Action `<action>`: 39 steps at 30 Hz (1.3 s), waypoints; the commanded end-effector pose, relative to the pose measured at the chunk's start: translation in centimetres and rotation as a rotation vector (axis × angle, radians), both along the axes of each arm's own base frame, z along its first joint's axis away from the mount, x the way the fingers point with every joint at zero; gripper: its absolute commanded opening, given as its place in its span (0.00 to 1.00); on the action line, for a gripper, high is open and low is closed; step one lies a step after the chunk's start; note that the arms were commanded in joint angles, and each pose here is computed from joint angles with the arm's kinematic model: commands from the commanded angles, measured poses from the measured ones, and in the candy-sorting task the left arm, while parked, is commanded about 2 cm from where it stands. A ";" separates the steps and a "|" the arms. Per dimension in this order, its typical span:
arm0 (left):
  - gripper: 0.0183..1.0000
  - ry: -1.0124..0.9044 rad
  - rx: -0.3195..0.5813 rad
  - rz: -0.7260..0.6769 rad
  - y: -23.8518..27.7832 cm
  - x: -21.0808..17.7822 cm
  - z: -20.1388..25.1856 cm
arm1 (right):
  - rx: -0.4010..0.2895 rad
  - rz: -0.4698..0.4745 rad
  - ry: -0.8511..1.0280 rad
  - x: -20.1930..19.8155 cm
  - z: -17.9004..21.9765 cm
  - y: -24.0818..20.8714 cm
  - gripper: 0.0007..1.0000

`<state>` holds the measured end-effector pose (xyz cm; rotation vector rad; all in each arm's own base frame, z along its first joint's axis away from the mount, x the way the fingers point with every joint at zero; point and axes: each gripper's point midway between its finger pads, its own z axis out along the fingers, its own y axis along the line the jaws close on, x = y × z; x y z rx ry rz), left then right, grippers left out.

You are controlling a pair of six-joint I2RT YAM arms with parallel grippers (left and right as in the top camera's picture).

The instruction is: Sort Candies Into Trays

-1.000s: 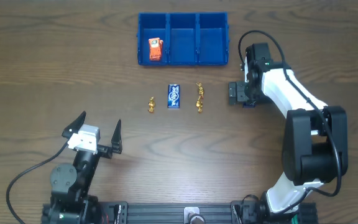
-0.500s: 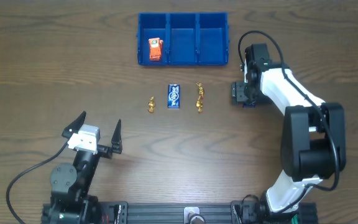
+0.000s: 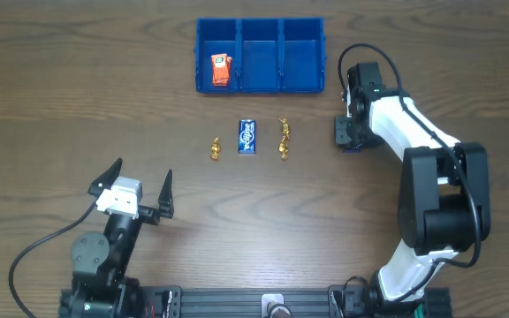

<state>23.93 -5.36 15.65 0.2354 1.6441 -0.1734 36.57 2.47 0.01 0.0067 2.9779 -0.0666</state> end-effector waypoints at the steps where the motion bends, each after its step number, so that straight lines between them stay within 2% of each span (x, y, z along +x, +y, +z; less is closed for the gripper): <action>1: 1.00 0.056 0.012 -0.004 0.0 -0.1 -1.7 | -0.005 0.000 -0.005 0.4 0.0 0.0 0.34; 5: 1.00 0.056 0.012 -0.004 0.0 -0.1 -1.7 | -0.004 -0.001 -0.006 0.7 0.7 0.2 0.31; 9: 1.00 0.056 0.012 -0.004 0.0 -0.1 -1.7 | 0.001 0.023 -0.032 1.8 3.6 1.2 0.32; 18: 1.00 0.056 0.012 -0.004 0.0 -0.1 -1.7 | 0.049 0.178 -0.282 6.8 17.1 9.4 0.34; 24: 1.00 0.056 0.012 -0.004 0.0 -0.1 -1.7 | 0.093 0.133 -0.499 8.7 25.0 14.5 0.36; 27: 1.00 0.056 0.012 -0.004 0.0 -0.1 -1.7 | 0.108 0.131 -0.572 9.2 27.1 16.0 0.36; 33: 0.99 0.056 0.012 -0.004 0.0 -0.1 -1.7 | 0.127 0.136 -0.613 11.0 27.2 18.3 0.36; 39: 1.00 0.056 0.012 -0.004 0.0 -0.1 -1.7 | 0.106 0.136 -0.553 13.5 22.7 19.7 0.36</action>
